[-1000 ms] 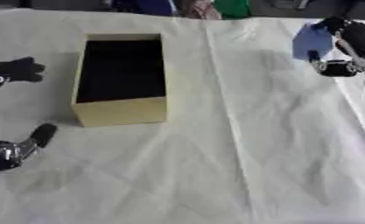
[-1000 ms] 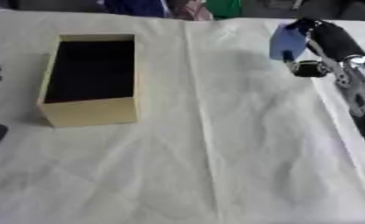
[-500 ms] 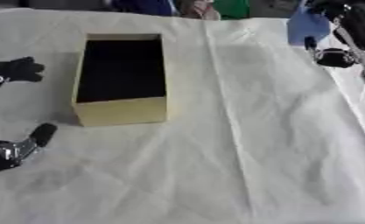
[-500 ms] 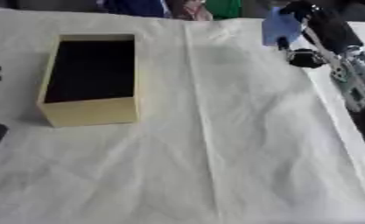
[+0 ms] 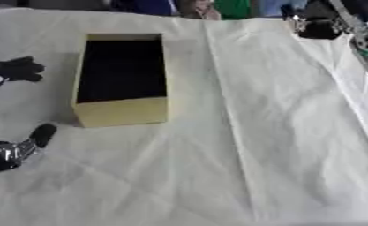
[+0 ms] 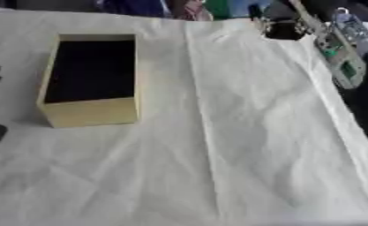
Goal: Pick up objects on the table and place them in the box.
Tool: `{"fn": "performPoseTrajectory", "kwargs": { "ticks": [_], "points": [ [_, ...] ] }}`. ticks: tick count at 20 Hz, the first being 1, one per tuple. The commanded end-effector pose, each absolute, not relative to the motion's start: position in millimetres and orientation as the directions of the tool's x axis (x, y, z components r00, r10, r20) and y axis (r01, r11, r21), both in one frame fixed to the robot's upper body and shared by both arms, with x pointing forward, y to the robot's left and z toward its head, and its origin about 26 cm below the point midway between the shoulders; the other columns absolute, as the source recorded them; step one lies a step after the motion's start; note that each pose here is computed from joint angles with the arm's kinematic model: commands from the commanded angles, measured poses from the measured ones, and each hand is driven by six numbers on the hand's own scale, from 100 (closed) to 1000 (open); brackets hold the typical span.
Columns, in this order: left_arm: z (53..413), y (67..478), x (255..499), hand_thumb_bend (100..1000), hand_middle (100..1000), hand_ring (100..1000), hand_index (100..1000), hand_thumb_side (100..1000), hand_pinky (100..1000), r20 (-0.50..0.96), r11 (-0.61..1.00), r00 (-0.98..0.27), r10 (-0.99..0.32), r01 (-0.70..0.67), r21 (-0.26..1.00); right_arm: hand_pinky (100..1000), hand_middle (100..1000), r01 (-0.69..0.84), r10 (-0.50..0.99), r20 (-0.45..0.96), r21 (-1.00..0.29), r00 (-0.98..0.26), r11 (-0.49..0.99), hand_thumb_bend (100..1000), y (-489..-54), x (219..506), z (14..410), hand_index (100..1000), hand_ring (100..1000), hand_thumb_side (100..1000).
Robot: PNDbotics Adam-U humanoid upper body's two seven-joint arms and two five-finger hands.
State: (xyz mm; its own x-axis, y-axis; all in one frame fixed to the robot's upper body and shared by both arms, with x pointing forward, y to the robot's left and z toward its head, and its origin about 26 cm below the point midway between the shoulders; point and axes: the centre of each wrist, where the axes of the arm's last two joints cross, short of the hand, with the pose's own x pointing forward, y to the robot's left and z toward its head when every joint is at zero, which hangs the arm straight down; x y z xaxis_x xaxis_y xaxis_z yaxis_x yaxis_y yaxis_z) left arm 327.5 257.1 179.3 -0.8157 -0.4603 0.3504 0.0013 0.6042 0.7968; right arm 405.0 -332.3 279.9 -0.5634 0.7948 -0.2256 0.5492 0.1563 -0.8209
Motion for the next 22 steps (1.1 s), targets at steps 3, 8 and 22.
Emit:
{"fn": "performPoseTrajectory", "kwargs": {
  "ticks": [3,8,22],
  "points": [
    [187,255,328,394,805,788,962,510,881,0.329,0.599,-0.833,-0.446,-0.005,0.801,656,135,0.544,0.718,-0.264,-0.818,-0.644,0.188,100,-299,408,303,289,599,100],
    [189,251,328,397,800,785,960,497,878,0.335,0.623,-0.846,-0.416,0.003,0.782,667,145,0.507,0.696,-0.252,-0.842,-0.672,0.185,100,-275,429,298,302,615,101],
    [190,242,329,379,799,784,956,477,876,0.376,0.699,-0.852,-0.365,0.016,0.715,704,262,0.444,0.656,-0.306,-0.894,-0.69,0.05,100,-229,468,256,479,662,199]
  ]
}}
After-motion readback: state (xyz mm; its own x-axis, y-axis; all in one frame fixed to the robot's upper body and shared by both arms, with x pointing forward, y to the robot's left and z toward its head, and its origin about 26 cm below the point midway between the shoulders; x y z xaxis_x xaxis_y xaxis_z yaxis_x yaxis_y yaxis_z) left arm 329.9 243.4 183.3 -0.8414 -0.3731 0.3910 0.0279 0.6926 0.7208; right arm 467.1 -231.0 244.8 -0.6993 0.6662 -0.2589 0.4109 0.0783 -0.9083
